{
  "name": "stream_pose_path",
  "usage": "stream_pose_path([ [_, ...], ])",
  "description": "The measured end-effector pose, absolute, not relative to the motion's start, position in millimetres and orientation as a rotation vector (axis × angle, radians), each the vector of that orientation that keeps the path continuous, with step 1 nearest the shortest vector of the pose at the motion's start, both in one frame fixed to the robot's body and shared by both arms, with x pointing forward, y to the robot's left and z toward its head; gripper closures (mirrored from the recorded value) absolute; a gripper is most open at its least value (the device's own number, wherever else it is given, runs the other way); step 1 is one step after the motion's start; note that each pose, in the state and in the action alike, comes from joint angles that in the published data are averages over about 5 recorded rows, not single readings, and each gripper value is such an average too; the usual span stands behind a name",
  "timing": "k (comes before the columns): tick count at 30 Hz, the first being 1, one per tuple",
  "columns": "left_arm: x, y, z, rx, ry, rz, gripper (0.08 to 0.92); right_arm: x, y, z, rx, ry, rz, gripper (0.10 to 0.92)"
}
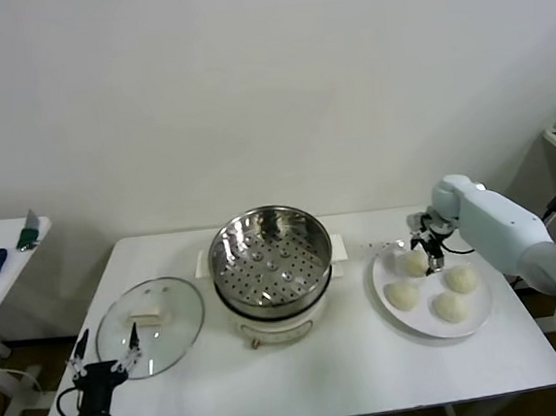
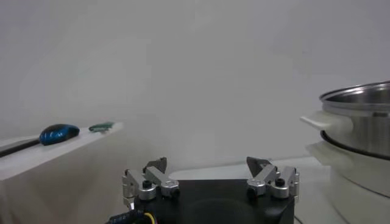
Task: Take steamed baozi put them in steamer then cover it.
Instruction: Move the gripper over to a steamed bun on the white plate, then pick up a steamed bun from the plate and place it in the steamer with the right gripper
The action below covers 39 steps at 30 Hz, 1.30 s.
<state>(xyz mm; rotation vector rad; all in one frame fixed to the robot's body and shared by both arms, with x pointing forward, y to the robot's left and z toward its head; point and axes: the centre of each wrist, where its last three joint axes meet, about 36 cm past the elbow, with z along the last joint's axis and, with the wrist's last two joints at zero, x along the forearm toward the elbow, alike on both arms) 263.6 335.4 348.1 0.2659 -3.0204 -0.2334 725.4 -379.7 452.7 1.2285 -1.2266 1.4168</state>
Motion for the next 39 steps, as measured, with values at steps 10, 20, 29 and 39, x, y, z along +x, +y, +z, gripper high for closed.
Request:
stream_pose_path([
  [10, 261.5, 335.7, 347.5, 0.273, -3.018, -0.224, 0.177, 728.7, -377.0, 450.4, 1.233, -1.215, 1.423, 0.327],
  [20, 257.8, 336.3, 346.5, 0.28, -3.015, -0.211, 0.177, 731.5, -378.1, 465.7, 1.248, -1.211, 1.445, 0.336],
  [29, 253.5, 333.8, 346.4, 0.268, -3.011, -0.203, 0.177, 742.8, -353.7, 528.9, 1.33, -1.19, 1.586, 0.334],
  [39, 255.0, 328.7, 348.1, 0.238, -3.007, -0.208, 0.177, 751.5, -253.9, 658.2, 1.493, -1.021, 1.991, 0.327],
])
